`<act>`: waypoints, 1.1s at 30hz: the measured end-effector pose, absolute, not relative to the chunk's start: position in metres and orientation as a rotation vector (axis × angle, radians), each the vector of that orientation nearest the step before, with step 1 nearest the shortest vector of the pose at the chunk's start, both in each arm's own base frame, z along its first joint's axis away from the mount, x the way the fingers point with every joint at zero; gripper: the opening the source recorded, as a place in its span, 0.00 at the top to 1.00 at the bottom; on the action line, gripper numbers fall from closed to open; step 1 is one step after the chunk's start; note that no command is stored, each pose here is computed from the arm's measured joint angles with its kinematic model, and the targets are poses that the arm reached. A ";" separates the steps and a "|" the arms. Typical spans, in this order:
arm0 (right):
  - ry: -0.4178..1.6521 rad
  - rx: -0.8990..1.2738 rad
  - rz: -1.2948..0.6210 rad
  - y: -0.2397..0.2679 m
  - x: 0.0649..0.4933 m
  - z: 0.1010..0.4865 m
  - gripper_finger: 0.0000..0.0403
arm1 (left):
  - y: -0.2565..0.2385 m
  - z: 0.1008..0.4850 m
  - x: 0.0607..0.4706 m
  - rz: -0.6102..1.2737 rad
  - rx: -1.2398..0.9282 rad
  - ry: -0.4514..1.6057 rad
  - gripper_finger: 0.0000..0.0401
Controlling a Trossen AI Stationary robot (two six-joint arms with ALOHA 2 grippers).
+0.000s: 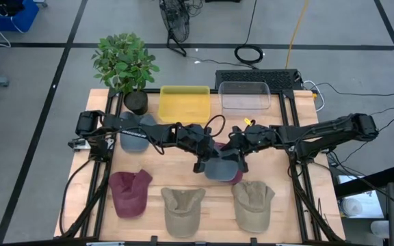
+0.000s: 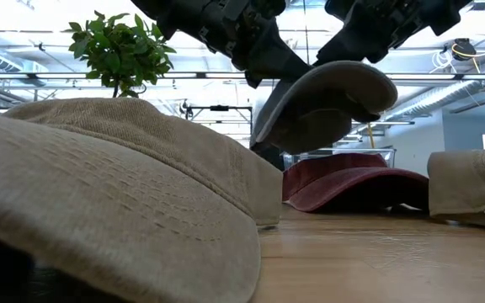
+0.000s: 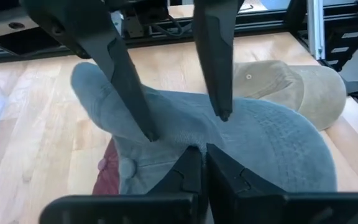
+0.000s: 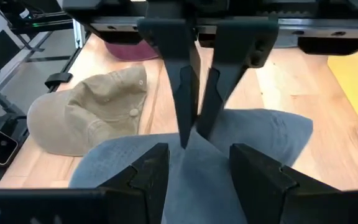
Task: Pick & Place hat
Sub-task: Put the right blue cap into the transparent bin
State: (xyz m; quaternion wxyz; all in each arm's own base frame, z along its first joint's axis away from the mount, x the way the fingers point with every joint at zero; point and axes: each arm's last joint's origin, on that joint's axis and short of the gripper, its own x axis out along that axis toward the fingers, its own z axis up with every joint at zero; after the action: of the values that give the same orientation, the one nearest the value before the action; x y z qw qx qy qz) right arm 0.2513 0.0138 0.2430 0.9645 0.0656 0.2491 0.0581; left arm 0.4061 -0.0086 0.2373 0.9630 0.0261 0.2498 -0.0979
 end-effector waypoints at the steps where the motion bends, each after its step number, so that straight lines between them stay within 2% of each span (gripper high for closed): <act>1: 0.506 0.133 0.117 0.014 0.252 0.242 0.61 | -0.008 0.237 0.406 -0.189 0.055 0.506 0.95; 7: 0.562 0.137 0.113 0.014 0.258 0.230 0.62 | -0.008 0.237 0.406 -0.180 0.058 0.510 0.98; 11: 0.582 0.123 0.117 0.014 0.260 0.226 0.65 | -0.008 0.236 0.406 -0.180 0.057 0.513 0.96; 14: 0.577 0.095 0.126 0.014 0.260 0.226 0.69 | -0.008 0.237 0.406 -0.181 0.057 0.513 0.98; 21: 0.567 0.055 0.139 0.015 0.259 0.228 0.85 | -0.008 0.236 0.406 -0.182 0.057 0.514 0.95; 26: 0.566 -0.003 0.155 0.016 0.258 0.228 0.98 | -0.008 0.236 0.406 -0.184 0.056 0.517 0.98; 30: 0.567 -0.023 0.159 0.015 0.258 0.228 0.98 | -0.008 0.236 0.406 -0.184 0.057 0.518 0.96; 33: 0.567 -0.023 0.159 0.015 0.258 0.228 0.98 | -0.008 0.236 0.406 -0.184 0.057 0.518 0.98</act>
State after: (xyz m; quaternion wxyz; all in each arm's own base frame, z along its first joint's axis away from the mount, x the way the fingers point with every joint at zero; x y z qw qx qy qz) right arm 0.2582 0.0154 0.2278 0.9569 -0.0112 0.2793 0.0784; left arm 0.4056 -0.0083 0.2361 0.9621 0.0280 0.2555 -0.0906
